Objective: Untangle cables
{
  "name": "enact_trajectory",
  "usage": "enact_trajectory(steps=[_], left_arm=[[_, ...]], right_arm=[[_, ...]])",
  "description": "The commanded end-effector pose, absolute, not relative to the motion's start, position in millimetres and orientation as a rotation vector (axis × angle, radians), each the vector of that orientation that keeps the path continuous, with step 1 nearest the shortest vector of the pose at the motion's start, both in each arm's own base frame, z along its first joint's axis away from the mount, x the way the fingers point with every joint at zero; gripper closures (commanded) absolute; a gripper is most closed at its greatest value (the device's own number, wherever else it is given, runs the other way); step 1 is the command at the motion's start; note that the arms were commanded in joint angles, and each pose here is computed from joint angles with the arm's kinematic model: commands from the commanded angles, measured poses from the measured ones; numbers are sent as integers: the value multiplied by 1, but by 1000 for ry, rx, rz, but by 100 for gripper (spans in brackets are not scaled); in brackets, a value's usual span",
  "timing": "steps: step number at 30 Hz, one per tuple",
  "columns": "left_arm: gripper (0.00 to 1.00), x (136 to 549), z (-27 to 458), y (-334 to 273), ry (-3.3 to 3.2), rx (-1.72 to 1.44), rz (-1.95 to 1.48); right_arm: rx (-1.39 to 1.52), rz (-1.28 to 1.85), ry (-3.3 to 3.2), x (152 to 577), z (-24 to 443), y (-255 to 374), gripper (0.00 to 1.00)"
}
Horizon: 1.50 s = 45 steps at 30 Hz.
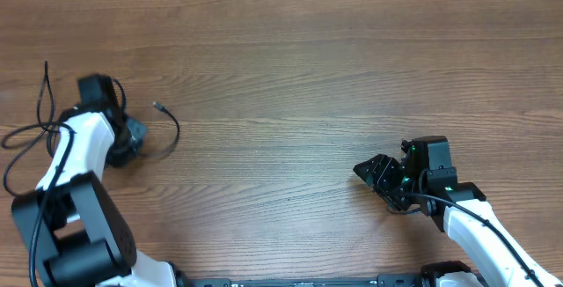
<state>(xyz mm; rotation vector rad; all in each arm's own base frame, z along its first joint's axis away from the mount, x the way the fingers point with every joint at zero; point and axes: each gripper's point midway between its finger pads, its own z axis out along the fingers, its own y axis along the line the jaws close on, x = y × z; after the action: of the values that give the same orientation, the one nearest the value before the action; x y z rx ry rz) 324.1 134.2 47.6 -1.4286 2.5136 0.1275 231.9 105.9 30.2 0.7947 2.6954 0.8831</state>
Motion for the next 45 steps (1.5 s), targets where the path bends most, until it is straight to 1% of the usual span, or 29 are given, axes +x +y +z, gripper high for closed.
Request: enact_trajectory(steps=[1, 2, 4, 8, 14, 19, 25, 31, 32, 34, 35, 37, 39, 45], left_arm=[[96, 357, 142, 159, 2298, -1265, 147], [96, 359, 170, 171, 2214, -1258, 176], [96, 357, 198, 185, 2126, -1266, 221], [96, 339, 221, 213, 2017, -1322, 333], [96, 307, 214, 247, 1967, -1470, 419], [95, 289, 211, 267, 1914, -1563, 434], [91, 282, 210, 273, 1890, -1603, 440], [90, 282, 210, 273, 1890, -1604, 438], [84, 282, 210, 273, 1891, -1604, 436], [50, 285, 208, 270, 1903, -1599, 404], [29, 289, 207, 266, 1916, -1592, 362], [18, 297, 204, 257, 1943, -1576, 276], [11, 307, 202, 246, 1973, -1553, 166], [3, 338, 197, 202, 2091, -1423, -152]], right_arm=[[788, 889, 2687, 234, 32, 106, 33], [788, 889, 2687, 234, 32, 106, 33], [788, 889, 2687, 234, 32, 106, 33], [787, 889, 2687, 234, 32, 106, 33], [787, 889, 2687, 234, 32, 106, 33], [788, 888, 2687, 234, 32, 105, 33], [788, 888, 2687, 234, 32, 105, 33], [788, 888, 2687, 234, 32, 105, 33], [788, 888, 2687, 234, 32, 105, 33], [788, 888, 2687, 234, 32, 105, 33], [787, 888, 2687, 234, 32, 105, 33], [787, 888, 2687, 234, 32, 105, 33], [787, 888, 2687, 234, 32, 105, 33], [787, 890, 2686, 234, 32, 106, 33]])
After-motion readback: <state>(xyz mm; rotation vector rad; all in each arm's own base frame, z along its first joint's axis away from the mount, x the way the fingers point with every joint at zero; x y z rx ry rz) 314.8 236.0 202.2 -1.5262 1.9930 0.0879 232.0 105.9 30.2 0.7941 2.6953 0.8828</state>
